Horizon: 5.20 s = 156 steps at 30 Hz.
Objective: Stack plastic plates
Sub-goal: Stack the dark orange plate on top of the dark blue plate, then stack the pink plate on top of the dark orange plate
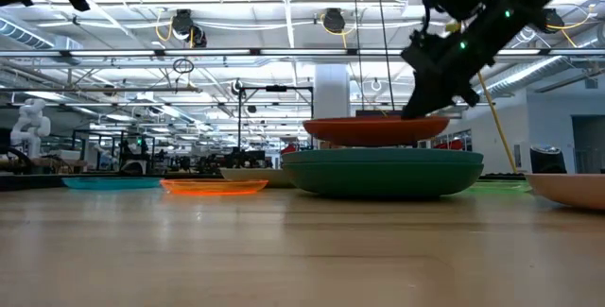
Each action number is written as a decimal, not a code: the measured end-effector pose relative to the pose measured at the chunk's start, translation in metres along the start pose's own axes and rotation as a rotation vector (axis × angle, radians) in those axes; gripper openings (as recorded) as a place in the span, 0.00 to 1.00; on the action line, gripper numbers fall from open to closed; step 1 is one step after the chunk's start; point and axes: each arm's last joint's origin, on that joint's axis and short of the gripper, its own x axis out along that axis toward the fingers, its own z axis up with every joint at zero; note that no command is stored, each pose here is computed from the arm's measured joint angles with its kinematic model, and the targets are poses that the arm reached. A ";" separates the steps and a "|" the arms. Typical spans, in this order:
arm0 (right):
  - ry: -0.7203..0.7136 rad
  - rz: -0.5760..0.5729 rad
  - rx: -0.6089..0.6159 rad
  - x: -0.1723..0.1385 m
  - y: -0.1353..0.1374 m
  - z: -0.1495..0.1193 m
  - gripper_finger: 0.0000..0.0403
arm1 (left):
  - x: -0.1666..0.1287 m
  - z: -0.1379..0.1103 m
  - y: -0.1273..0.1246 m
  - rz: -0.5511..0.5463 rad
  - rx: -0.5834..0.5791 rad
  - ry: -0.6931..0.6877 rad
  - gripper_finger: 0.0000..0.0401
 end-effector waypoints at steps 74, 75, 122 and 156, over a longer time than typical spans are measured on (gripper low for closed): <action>0.214 0.296 0.079 -0.044 0.097 0.029 0.28 | 0.000 0.000 0.000 0.001 0.049 0.002 0.20; 0.245 0.297 0.085 -0.046 0.103 0.028 0.28 | 0.000 0.000 0.000 0.000 0.050 0.002 0.20; 1.196 -0.419 0.136 -0.015 0.179 -0.102 0.28 | 0.000 -0.001 0.000 -0.002 0.049 0.005 0.20; 1.223 -0.486 0.155 -0.061 0.156 -0.064 0.02 | 0.000 -0.001 0.000 -0.002 0.051 0.005 0.20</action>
